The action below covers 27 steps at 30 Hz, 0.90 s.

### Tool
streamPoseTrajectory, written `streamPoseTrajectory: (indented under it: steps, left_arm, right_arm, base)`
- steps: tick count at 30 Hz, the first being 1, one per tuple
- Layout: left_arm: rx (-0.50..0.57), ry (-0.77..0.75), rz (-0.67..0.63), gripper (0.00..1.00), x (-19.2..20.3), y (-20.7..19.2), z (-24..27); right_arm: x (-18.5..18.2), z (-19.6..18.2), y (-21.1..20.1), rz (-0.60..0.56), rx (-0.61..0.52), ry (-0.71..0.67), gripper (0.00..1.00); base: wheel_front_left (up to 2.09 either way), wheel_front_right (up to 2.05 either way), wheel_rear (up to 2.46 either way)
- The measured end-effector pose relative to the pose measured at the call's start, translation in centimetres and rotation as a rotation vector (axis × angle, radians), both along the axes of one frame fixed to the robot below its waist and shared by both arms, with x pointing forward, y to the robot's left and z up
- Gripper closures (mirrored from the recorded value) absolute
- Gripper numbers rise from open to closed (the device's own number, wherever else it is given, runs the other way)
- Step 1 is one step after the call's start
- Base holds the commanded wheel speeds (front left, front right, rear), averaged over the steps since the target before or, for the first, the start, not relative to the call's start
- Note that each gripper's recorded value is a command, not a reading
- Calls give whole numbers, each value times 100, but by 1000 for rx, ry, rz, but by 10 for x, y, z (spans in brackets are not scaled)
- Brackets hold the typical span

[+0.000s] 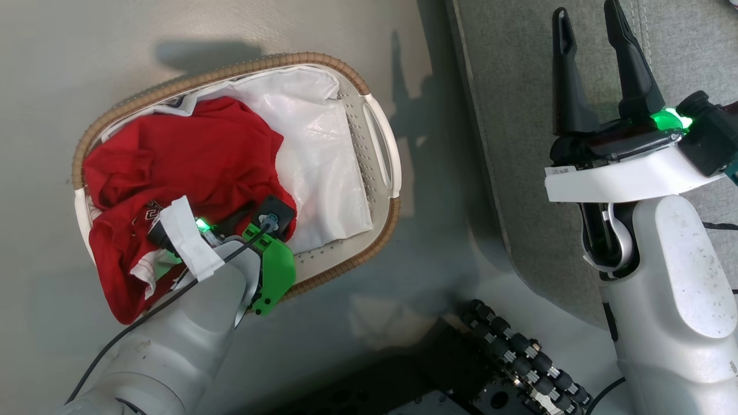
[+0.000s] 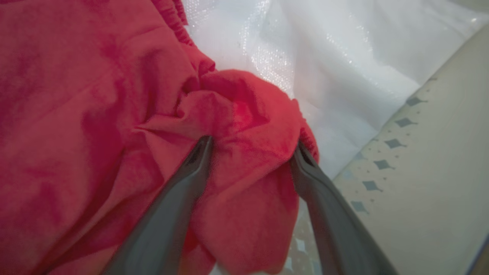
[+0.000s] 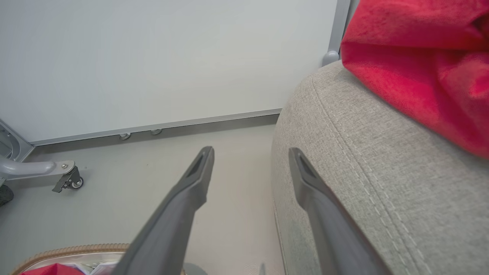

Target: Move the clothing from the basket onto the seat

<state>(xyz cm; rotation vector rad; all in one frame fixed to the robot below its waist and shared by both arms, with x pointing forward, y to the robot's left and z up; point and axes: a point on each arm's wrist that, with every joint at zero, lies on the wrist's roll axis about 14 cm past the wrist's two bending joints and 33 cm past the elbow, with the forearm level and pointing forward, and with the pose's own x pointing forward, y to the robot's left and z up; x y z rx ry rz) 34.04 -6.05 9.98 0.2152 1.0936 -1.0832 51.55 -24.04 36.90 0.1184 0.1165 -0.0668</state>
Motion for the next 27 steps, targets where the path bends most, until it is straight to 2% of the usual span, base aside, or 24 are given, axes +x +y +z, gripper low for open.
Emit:
streamPoseTrajectory:
  steps: [3, 4, 6, 7, 17, 27]
  left_arm:
    - [19, 13, 16, 0, 0, 2, -3]
    - [24, 16, 16, 30, 0, 2, -3]
    - [28, 19, 22, 73, 0, 3, -3]
    - [30, 19, 24, 100, 1, 3, -3]
    - [-22, 13, 101, 100, 9, 1, 20]
    - [-153, -109, 136, 100, 22, -7, 79]
  right_arm:
    - [-1, -1, -1, -3, 3, 3, 0]
    - [-1, 0, -1, -3, 3, 2, 0]
    - [0, 1, -1, -3, 5, -1, 0]
    - [1, 3, -1, -3, 8, -7, 0]
    - [0, 20, 1, -1, 10, -34, 0]
    - [-14, 50, 6, 9, -23, -66, 0]
  base:
    - [0, 0, 0]
    - [0, 0, 0]
    - [0, 0, 0]
    - [0, 0, 0]
    - [0, 0, 0]
    - [0, 0, 0]
